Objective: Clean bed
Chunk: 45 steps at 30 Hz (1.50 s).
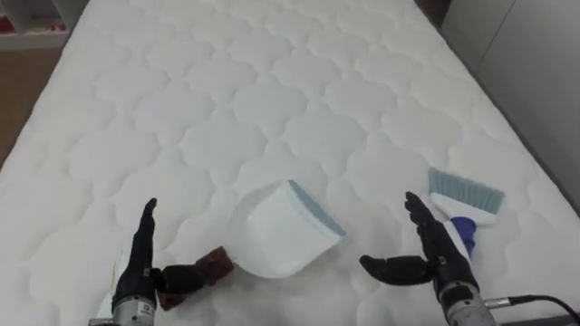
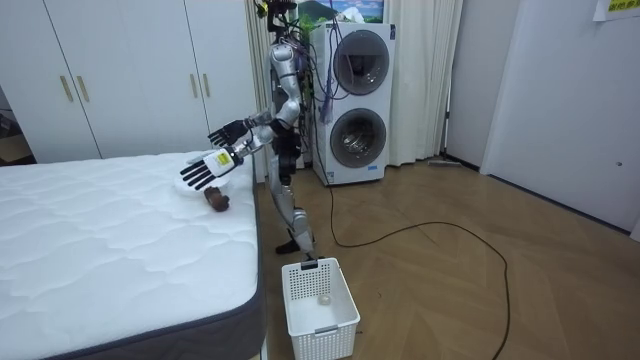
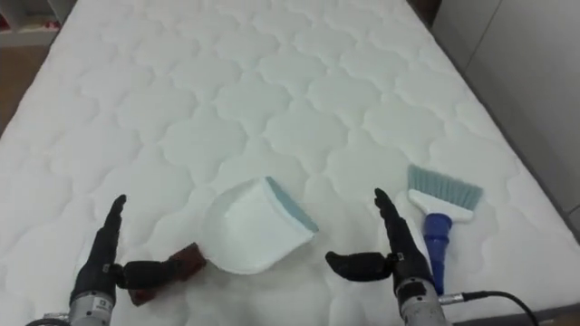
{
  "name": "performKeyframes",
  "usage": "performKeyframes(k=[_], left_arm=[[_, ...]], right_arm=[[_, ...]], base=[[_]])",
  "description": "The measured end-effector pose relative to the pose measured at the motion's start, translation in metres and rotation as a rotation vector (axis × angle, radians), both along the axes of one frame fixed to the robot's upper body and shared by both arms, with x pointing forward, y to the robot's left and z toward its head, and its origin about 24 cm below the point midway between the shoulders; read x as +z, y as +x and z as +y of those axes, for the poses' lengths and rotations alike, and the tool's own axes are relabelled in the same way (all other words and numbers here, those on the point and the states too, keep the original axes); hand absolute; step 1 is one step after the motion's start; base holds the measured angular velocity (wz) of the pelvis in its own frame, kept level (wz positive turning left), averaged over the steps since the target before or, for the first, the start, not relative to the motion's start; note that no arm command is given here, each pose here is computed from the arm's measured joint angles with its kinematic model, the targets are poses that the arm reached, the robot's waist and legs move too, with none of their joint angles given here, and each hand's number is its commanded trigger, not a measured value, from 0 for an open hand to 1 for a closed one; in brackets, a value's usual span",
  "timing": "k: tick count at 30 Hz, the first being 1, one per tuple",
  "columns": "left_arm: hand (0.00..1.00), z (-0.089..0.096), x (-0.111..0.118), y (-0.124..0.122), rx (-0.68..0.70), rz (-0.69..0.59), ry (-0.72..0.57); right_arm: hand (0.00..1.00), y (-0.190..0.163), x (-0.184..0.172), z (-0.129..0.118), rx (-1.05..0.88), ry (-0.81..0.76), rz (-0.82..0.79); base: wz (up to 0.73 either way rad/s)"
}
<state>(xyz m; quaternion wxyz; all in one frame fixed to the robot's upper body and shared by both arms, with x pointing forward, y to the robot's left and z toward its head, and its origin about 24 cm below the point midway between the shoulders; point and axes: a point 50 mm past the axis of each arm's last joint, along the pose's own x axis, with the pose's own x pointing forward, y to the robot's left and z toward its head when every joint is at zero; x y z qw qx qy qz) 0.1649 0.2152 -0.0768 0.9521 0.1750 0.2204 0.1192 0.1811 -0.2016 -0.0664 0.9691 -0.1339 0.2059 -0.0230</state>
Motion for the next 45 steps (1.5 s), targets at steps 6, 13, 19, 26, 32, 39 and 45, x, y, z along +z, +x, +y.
performKeyframes(k=[6,13,19,26,32,39,45], left_arm=[[0.00,-0.002,-0.001,0.000,0.025,-0.003,-0.031],[0.00,0.006,-0.007,-0.009,0.120,0.021,0.003],[0.00,0.034,-0.030,-0.051,0.280,0.170,0.048],[0.00,0.061,-0.050,-0.127,0.508,0.398,0.099],[0.00,0.073,-0.057,-0.167,0.638,0.545,0.116],[0.00,0.071,-0.065,-0.195,0.692,0.712,0.081],[0.00,0.060,-0.074,-0.204,0.619,0.849,-0.013]], right_arm=[[0.00,-0.001,-0.001,0.002,-0.011,0.005,-0.001],[0.00,-0.009,-0.002,-0.007,-0.154,-0.018,-0.012],[0.00,-0.034,-0.009,-0.046,-0.409,-0.079,0.024],[0.00,-0.100,-0.044,-0.084,-0.748,-0.122,0.266],[0.00,-0.147,-0.065,-0.089,-0.854,-0.147,0.467],[0.00,-0.177,-0.080,-0.084,-0.805,-0.142,0.691],[0.00,-0.188,-0.091,-0.071,-0.626,-0.101,0.873]], base=[[0.01],[-0.01],[-0.01],[0.00],[-0.03],[-0.01],[0.00]])
